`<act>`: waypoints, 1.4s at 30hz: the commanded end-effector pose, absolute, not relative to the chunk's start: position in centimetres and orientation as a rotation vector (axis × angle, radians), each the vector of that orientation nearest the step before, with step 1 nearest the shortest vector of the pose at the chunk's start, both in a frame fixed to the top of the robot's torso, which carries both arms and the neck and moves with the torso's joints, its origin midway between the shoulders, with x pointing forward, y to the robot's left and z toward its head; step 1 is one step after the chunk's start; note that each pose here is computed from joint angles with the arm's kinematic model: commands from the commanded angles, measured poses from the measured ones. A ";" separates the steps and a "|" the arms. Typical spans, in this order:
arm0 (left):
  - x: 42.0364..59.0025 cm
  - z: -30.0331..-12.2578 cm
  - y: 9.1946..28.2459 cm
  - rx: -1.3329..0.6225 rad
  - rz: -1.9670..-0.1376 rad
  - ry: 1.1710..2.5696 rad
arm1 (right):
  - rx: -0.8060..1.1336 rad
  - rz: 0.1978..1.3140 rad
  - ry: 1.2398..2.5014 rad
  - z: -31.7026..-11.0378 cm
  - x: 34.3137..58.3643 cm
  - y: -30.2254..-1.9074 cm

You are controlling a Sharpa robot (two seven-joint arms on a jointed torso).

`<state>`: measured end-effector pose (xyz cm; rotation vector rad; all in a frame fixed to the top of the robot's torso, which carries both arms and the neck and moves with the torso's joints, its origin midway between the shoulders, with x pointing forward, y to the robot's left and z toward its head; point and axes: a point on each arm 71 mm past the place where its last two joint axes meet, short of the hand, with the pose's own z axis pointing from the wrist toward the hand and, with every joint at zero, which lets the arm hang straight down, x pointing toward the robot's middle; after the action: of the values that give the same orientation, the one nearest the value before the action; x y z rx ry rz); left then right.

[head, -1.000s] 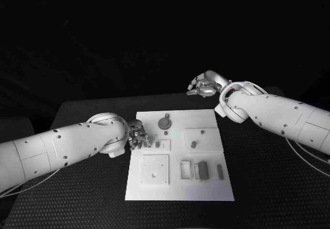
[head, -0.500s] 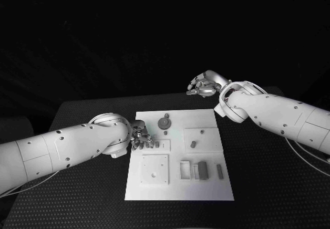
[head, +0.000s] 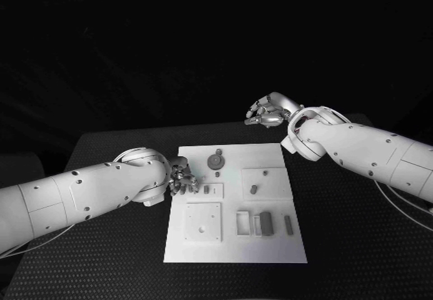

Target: Assemble the parts on the task board

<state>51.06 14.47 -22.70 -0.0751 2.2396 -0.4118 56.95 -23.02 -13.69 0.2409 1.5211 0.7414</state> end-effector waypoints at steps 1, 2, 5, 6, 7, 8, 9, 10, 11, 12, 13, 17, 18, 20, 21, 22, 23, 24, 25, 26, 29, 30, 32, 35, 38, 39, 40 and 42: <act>51.1 -23.0 15.0 -0.088 -0.367 2.236 | 0.227 0.753 1.527 -13.7 56.9 -22.9; 51.1 -23.0 15.1 -0.092 -0.364 2.234 | 0.227 0.752 1.527 -13.7 56.9 -22.9; 51.2 -23.0 15.3 -0.093 -0.358 2.237 | 0.227 0.752 1.527 -13.7 56.9 -22.9; 51.1 -23.0 15.4 -0.090 -0.356 2.241 | 0.227 0.752 1.527 -13.7 56.9 -22.9; 51.1 -23.1 15.4 -0.087 -0.355 2.246 | 0.227 0.752 1.527 -13.7 56.9 -22.9; 51.1 -23.1 15.4 -0.085 -0.356 2.252 | 0.227 0.752 1.527 -13.7 56.9 -22.9; 51.0 -23.1 15.3 -0.085 -0.358 2.260 | 0.227 0.752 1.528 -13.7 56.9 -22.9; 51.0 -23.2 15.3 -0.085 -0.362 2.268 | 0.226 0.752 1.528 -13.7 56.9 -22.9; 50.9 -23.2 15.2 -0.086 -0.364 2.274 | 0.226 0.753 1.528 -13.7 56.9 -22.9; 50.9 -23.2 15.2 -0.086 -0.366 2.279 | 0.226 0.752 1.529 -13.7 56.9 -22.9; 50.8 -23.2 15.1 -0.084 -0.367 2.282 | 0.226 0.752 1.528 -13.7 56.9 -22.9; 50.8 -23.3 15.1 -0.092 -0.370 2.291 | 0.227 0.751 1.528 -13.7 56.9 -22.9; 50.8 -23.3 15.1 -0.093 -0.369 2.290 | 0.227 0.752 1.528 -13.7 56.9 -22.9; 50.8 -23.3 15.2 -0.094 -0.368 2.290 | 0.226 0.752 1.528 -13.7 56.9 -22.9; 50.8 -23.3 15.2 -0.094 -0.366 2.292 | 0.226 0.752 1.529 -13.7 56.9 -22.9; 50.8 -23.3 15.2 -0.094 -0.364 2.293 | 0.226 0.752 1.529 -13.7 56.9 -22.9; 50.8 -23.3 15.2 -0.094 -0.362 2.294 | 0.227 0.752 1.528 -13.7 56.9 -22.9; 50.8 -23.3 15.2 -0.096 -0.360 2.294 | 0.227 0.752 1.528 -13.7 56.9 -23.0; 50.7 -23.3 15.2 -0.096 -0.358 2.295 | 0.227 0.751 1.529 -13.7 56.9 -23.0; 50.7 -23.3 15.3 -0.095 -0.358 2.297 | 0.227 0.751 1.528 -13.7 56.9 -23.0; 50.8 -23.3 15.3 -0.101 -0.353 2.293 | 0.227 0.751 1.529 -13.7 56.9 -23.0; 50.8 -23.3 15.4 -0.101 -0.352 2.294 | 0.227 0.751 1.528 -13.7 56.9 -23.0; 50.8 -23.3 15.4 -0.102 -0.351 2.294 | 0.227 0.751 1.528 -13.7 56.9 -23.0; 50.8 -23.3 15.4 -0.105 -0.351 2.292 | 0.227 0.751 1.529 -13.7 56.9 -23.0; 50.8 -23.3 15.6 -0.113 -0.350 2.284 | 0.227 0.750 1.528 -13.7 56.9 -23.0; 50.9 -23.3 15.6 -0.115 -0.351 2.282 | 0.227 0.750 1.528 -13.7 56.9 -23.0; 50.9 -23.3 15.7 -0.118 -0.350 2.279 | 0.227 0.751 1.528 -13.7 56.9 -23.0; 50.9 -23.3 15.8 -0.122 -0.349 2.276 | 0.227 0.751 1.528 -13.7 56.9 -23.0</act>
<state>50.91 15.18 -22.94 -0.1093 2.2673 -0.3882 56.93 -23.16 -13.69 0.2413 1.5220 0.7397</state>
